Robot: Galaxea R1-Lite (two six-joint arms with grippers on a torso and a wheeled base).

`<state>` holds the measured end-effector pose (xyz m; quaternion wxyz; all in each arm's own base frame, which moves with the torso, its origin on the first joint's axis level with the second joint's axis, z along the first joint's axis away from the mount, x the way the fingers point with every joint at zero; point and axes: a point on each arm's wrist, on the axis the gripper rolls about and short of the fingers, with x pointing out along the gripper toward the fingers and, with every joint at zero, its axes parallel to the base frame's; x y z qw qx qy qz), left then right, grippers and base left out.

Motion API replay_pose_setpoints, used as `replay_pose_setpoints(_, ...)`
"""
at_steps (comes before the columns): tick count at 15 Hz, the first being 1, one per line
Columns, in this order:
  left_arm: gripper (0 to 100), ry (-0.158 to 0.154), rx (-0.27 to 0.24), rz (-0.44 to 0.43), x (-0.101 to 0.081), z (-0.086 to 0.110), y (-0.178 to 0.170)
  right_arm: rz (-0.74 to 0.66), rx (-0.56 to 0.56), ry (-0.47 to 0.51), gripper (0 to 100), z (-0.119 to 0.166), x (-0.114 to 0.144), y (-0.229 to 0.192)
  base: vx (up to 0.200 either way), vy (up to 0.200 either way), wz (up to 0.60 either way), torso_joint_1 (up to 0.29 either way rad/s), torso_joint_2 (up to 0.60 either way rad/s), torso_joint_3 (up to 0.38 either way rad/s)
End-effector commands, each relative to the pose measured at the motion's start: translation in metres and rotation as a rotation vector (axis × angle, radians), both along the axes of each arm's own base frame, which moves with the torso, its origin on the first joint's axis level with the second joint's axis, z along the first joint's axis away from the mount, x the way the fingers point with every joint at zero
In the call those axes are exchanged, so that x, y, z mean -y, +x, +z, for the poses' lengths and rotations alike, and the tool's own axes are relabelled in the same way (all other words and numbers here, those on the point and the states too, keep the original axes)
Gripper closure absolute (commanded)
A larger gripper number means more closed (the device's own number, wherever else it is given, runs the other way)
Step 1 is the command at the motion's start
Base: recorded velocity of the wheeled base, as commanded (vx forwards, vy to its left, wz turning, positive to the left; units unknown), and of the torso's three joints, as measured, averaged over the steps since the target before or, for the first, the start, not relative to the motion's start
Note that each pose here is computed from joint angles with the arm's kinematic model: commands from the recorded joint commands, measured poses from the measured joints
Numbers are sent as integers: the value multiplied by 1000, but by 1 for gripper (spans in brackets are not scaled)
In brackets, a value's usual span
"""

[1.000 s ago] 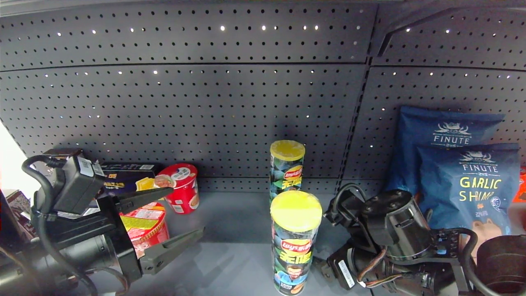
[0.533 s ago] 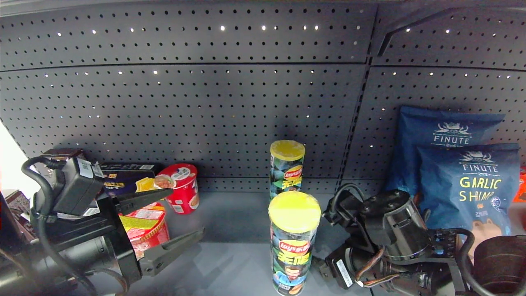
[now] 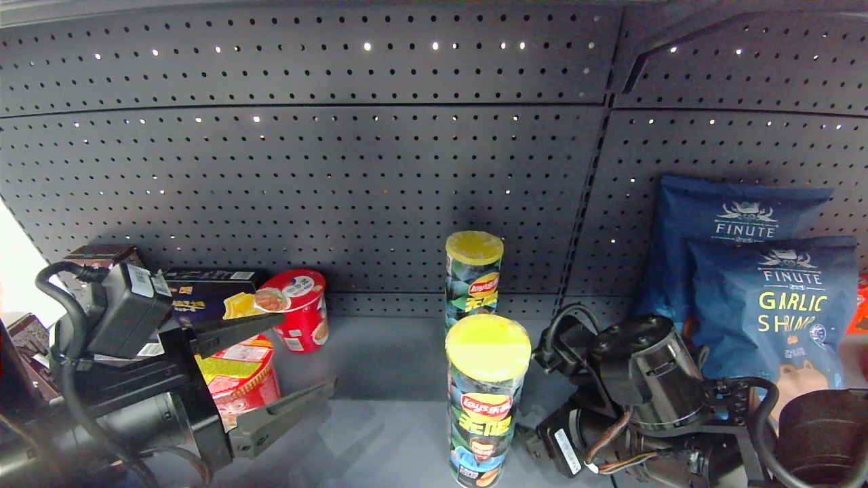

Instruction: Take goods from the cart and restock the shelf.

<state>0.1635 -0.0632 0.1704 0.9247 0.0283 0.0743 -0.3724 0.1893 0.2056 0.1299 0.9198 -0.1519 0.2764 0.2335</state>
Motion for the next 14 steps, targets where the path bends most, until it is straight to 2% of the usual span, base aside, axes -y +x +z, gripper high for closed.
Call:
replay_pose_setpoints(1, 0, 1, -3, 0, 0, -1, -1, 0, 1, 2, 0, 1, 0, 0, 0, 0, 0, 0, 0, 0)
replay_pose_setpoints(10, 0, 1, -4, 7, -2, -1, -1, -6, -1, -5, 0, -2, -4, 5, 0, 0, 0, 0, 0, 0)
replay_pose_setpoints(14, 0, 9, -28, 7, -3, -8, -5, -27, 17, 14, 0, 6, 10, -1, 0, 0, 0, 0, 0, 0)
